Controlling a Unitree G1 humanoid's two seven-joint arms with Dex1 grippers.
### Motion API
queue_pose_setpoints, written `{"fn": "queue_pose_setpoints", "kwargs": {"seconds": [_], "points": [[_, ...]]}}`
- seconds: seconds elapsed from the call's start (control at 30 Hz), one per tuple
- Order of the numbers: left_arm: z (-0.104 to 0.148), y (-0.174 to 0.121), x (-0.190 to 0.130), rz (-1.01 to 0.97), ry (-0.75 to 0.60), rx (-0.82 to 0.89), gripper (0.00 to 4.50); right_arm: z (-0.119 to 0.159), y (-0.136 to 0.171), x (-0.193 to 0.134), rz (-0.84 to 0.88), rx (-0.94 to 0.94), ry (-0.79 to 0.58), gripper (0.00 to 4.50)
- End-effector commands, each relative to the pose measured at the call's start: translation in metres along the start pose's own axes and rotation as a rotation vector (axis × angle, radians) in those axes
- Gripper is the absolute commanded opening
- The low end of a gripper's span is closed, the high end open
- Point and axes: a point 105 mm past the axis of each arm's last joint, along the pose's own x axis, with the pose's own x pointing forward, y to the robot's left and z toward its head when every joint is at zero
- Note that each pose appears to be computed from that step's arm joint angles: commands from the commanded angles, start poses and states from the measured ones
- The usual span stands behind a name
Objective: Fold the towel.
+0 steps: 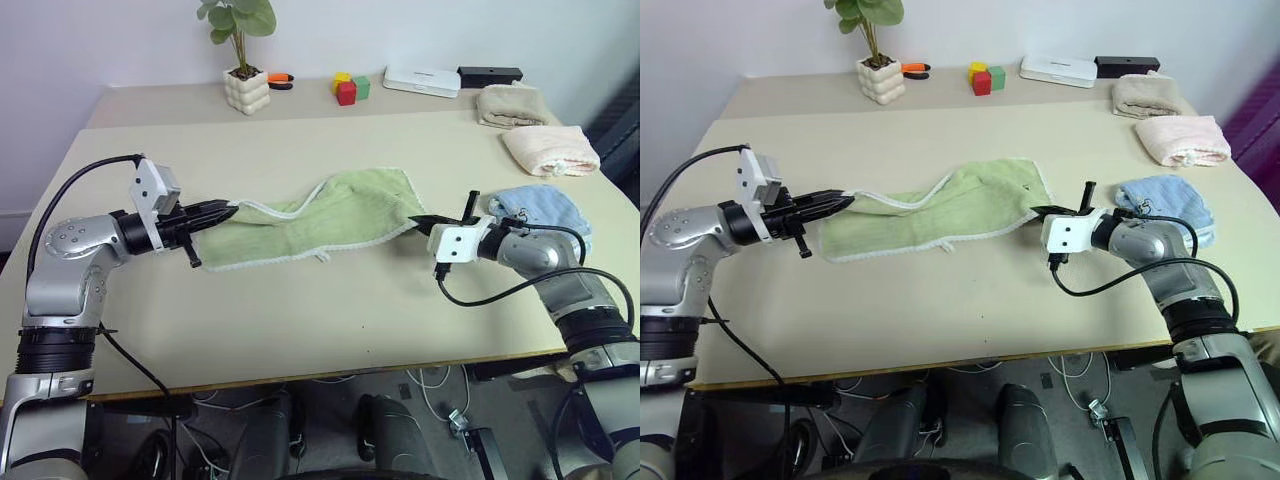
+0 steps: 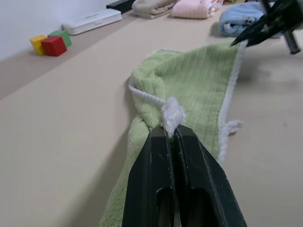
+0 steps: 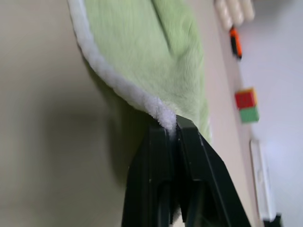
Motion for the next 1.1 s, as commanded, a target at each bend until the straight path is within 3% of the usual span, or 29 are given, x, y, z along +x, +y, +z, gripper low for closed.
{"fn": "queue_pose_setpoints", "kwargs": {"seconds": [0.03, 0.33, 0.4, 0.5, 0.53, 0.7, 0.8, 0.87, 0.97, 1.03, 1.1], "points": [[0.013, 0.007, -0.006, 0.022, -0.019, 0.053, 0.00, 0.012, 0.005, -0.025, 0.135, 0.000, -0.046, 0.03], [0.013, 0.008, -0.003, 0.021, -0.027, 0.052, 0.00, 0.043, 0.031, -0.052, 0.418, 0.184, -0.105, 0.03], [0.014, 0.009, -0.002, 0.019, -0.027, 0.053, 0.00, 0.053, 0.034, -0.059, 0.480, 0.340, -0.131, 0.03], [0.015, 0.009, -0.001, 0.016, -0.029, 0.056, 0.00, 0.065, 0.032, -0.062, 0.501, 0.427, -0.172, 0.82], [0.015, 0.009, -0.001, 0.015, -0.029, 0.056, 0.00, 0.067, 0.030, -0.062, 0.492, 0.447, -0.178, 1.35], [0.014, 0.008, 0.000, 0.008, -0.024, 0.057, 0.00, 0.083, -0.013, -0.063, 0.334, 0.697, -0.319, 3.84], [0.013, 0.008, 0.001, 0.006, -0.021, 0.062, 0.00, 0.091, -0.058, -0.062, 0.147, 0.776, -0.454, 3.84], [0.013, 0.008, 0.002, 0.006, -0.023, 0.061, 0.00, 0.083, -0.079, -0.054, 0.013, 0.816, -0.462, 3.84], [0.014, 0.008, 0.003, 0.002, -0.026, 0.062, 0.00, 0.063, -0.090, -0.034, -0.127, 0.846, -0.366, 3.84], [0.013, 0.006, 0.005, -0.001, -0.028, 0.061, 0.00, 0.027, -0.101, -0.016, -0.328, 0.943, -0.215, 3.84], [0.013, 0.005, 0.005, -0.001, -0.028, 0.061, 0.00, -0.007, -0.090, 0.000, -0.410, 1.078, -0.049, 3.84]]}}
